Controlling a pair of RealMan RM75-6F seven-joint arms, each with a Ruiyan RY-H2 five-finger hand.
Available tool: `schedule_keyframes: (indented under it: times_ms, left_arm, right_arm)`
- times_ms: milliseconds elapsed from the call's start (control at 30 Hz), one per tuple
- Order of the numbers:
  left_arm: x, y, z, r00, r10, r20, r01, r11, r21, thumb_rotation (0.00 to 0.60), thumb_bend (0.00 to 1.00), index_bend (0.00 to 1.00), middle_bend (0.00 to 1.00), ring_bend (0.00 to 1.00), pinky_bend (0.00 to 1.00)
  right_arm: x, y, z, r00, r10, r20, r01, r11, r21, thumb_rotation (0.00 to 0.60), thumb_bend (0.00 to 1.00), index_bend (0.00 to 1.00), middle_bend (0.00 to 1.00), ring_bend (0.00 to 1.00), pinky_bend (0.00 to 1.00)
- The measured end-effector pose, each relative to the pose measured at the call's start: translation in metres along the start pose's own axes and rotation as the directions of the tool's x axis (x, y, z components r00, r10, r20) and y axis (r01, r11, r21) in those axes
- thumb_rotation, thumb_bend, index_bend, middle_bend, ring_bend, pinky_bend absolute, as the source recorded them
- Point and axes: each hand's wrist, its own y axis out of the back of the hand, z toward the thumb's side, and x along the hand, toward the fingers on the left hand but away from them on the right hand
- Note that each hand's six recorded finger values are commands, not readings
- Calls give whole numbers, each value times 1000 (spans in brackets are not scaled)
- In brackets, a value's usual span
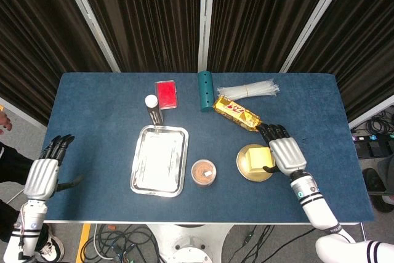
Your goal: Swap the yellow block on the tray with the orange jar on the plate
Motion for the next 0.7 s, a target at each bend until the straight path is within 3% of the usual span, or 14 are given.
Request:
schedule_keyframes:
  times_ms: [133, 267, 400, 500, 567, 700]
  left_arm:
    - [18, -7, 32, 990, -60, 124, 62, 998, -10, 600, 125, 78, 54, 0, 167]
    - [41, -15, 77, 951, -105, 292, 108, 994, 5, 600, 125, 78, 60, 0, 167]
    - [63, -31, 127, 886, -145, 440, 155, 988, 14, 600, 112, 78, 67, 0, 167]
    - [72, -46, 156, 839, -191, 509, 205, 978, 30, 600, 94, 78, 67, 0, 166]
    - [74, -56, 172, 807, -227, 545, 241, 969, 46, 600, 88, 75, 66, 0, 167]
    - [74, -78, 212, 724, -283, 629, 303, 950, 79, 600, 84, 74, 66, 0, 166]
  right_arm:
    - [12, 39, -22, 987, -152, 56, 155, 987, -43, 600, 0, 0, 22, 0, 0]
    - [29, 69, -50, 959, -257, 122, 270, 957, -104, 600, 0, 0, 18, 0, 0]
    - [44, 88, -79, 932, -312, 185, 341, 926, -160, 600, 0, 0, 15, 0, 0]
    - [51, 95, -97, 915, -334, 224, 376, 909, -181, 600, 0, 0, 10, 0, 0]
    - [53, 96, -106, 909, -338, 245, 387, 903, -188, 600, 0, 0, 3, 0, 0]
    - [54, 91, -121, 906, -323, 275, 381, 904, -194, 600, 0, 0, 0, 0, 0]
